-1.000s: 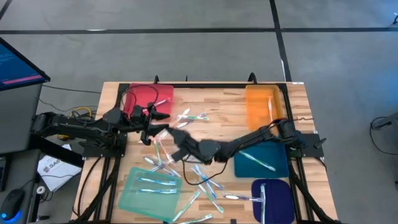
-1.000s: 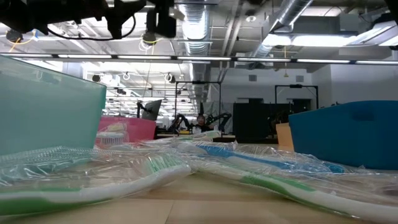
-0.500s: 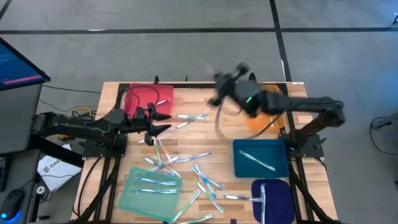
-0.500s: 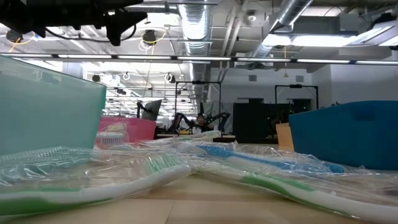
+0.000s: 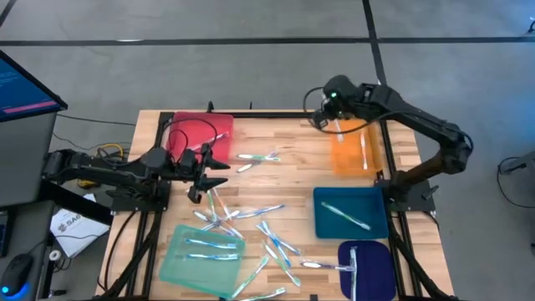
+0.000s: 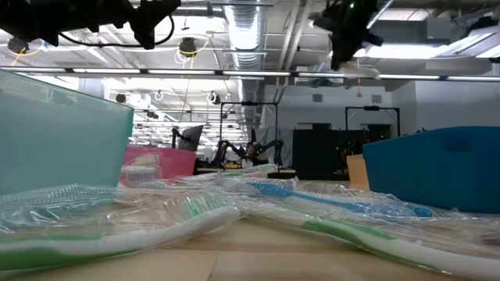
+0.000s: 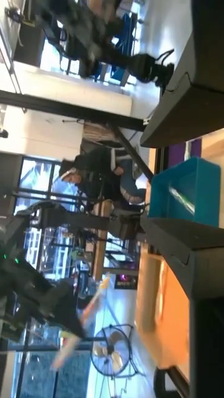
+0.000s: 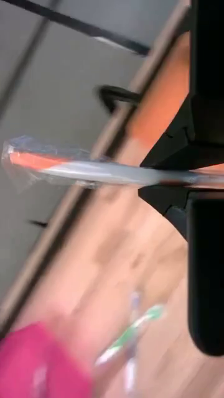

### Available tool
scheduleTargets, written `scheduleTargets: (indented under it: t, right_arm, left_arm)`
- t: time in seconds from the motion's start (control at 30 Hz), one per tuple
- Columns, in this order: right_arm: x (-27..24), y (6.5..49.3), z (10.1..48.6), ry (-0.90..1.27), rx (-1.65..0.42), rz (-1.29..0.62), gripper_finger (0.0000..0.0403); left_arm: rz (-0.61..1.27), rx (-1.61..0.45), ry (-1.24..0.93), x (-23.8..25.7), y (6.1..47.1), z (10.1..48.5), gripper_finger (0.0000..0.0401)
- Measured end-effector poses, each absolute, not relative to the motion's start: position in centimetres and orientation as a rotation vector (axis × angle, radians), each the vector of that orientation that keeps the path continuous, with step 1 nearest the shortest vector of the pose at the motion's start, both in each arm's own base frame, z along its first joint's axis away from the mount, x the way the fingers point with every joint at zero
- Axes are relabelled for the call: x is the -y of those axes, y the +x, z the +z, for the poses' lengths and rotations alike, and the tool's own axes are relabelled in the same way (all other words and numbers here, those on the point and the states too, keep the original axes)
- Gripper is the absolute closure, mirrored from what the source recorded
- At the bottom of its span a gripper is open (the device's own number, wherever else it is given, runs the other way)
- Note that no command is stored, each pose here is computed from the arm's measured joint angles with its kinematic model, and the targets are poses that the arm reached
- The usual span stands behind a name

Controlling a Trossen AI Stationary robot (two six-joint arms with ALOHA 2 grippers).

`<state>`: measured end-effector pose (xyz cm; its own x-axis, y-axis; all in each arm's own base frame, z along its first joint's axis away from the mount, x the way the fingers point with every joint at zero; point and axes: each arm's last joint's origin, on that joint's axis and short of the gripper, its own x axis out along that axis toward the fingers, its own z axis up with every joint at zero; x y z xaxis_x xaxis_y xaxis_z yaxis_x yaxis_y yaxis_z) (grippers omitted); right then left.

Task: Pick & Place Toothbrushes
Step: Put the orange toothbrush into the orange bin

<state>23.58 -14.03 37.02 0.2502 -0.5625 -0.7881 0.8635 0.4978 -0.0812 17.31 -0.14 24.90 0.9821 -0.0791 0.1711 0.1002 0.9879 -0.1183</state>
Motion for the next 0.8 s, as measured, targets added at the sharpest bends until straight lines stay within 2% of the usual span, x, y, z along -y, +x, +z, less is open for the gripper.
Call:
scheduleTargets:
  t: [0.17, 0.33, 0.53, 0.67, 0.8]
  right_arm:
    - [16.8, 24.0, 33.4, 0.482, -1.098, -1.070, 0.0383]
    - [18.6, 25.3, 30.6, 0.511, -1.198, -1.072, 0.0383]
    - [18.8, 23.5, 26.2, 0.544, -1.311, -1.107, 0.0383]
    - [17.5, 20.3, 24.4, 0.609, -1.275, -1.136, 0.0383]
    - [15.8, 17.6, 24.2, 0.659, -1.102, -1.138, 0.0383]
  left_arm:
    - [-0.109, 0.185, -0.134, 0.5, 17.3, 25.1, 0.0215]
    - [-0.133, 0.185, -0.164, 0.9, 17.2, 25.1, 0.0216]
    - [-0.174, 0.184, -0.163, 1.6, 17.2, 25.2, 0.0216]
    - [-0.193, 0.182, -0.164, 2.0, 17.2, 25.2, 0.0216]
    - [-0.187, 0.190, -0.160, 2.0, 17.1, 25.2, 0.0216]
